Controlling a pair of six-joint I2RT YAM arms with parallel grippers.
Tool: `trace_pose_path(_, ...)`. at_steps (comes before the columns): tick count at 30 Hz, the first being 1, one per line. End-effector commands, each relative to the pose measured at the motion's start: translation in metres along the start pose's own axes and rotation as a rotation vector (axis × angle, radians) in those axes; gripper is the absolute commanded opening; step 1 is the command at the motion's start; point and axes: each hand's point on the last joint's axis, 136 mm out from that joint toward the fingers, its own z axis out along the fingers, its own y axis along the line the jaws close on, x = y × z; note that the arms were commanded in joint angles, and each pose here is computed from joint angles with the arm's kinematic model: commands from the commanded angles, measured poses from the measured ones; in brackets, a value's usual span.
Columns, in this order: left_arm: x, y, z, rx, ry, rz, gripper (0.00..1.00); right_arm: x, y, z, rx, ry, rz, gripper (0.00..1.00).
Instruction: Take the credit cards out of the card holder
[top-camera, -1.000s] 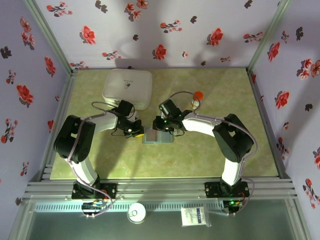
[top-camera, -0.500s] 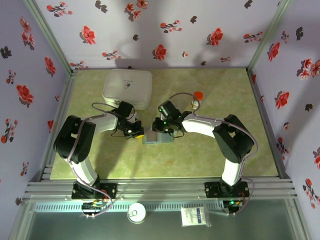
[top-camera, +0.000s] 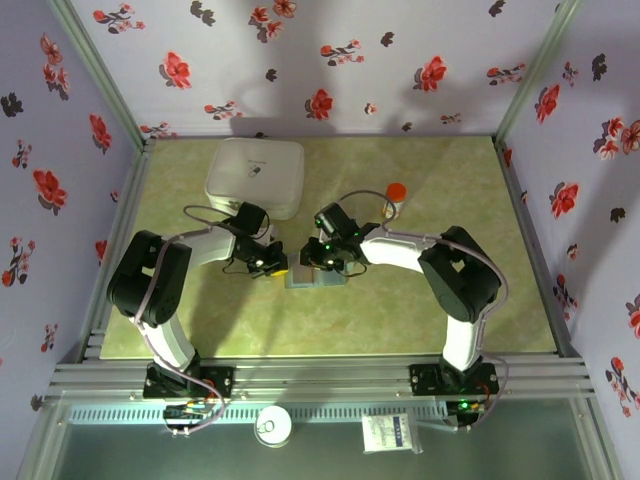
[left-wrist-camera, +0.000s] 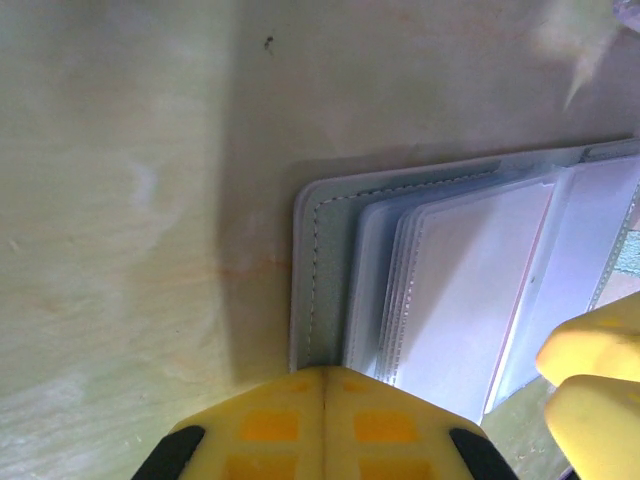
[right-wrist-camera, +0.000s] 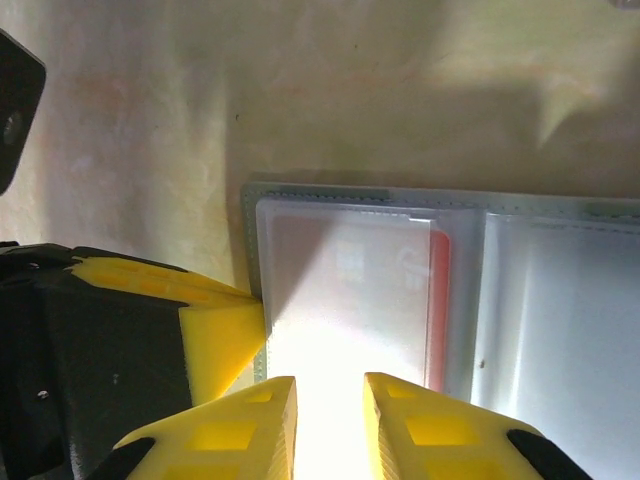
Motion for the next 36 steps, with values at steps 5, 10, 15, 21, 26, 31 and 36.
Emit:
trace_pose_path(5,0.003,0.006,0.003,-0.054,0.031,0.023,0.0,0.003,0.004,0.006,0.002,0.031,0.002,0.24)
trace_pose_path(10,0.002,0.008,0.002,-0.064,0.031,0.025,0.0,0.007,-0.007,0.013,0.035,0.049,0.016,0.24)
trace_pose_path(15,0.004,0.012,0.004,-0.08,0.034,0.026,0.0,0.006,-0.021,0.009,0.098,0.031,0.014,0.24)
trace_pose_path(21,0.003,0.016,0.004,-0.102,0.037,0.034,0.0,0.003,-0.03,0.0,0.086,0.009,0.04,0.23)
trace_pose_path(26,0.002,0.017,0.005,-0.107,0.038,0.033,0.0,0.005,-0.037,-0.002,0.059,0.006,0.061,0.23)
trace_pose_path(31,0.0,0.015,0.002,-0.103,0.029,0.03,0.0,0.003,-0.039,-0.001,0.019,-0.003,0.085,0.23)
trace_pose_path(36,-0.01,0.001,-0.014,-0.086,-0.015,0.045,0.0,0.0,-0.038,0.005,-0.042,-0.001,0.116,0.22)
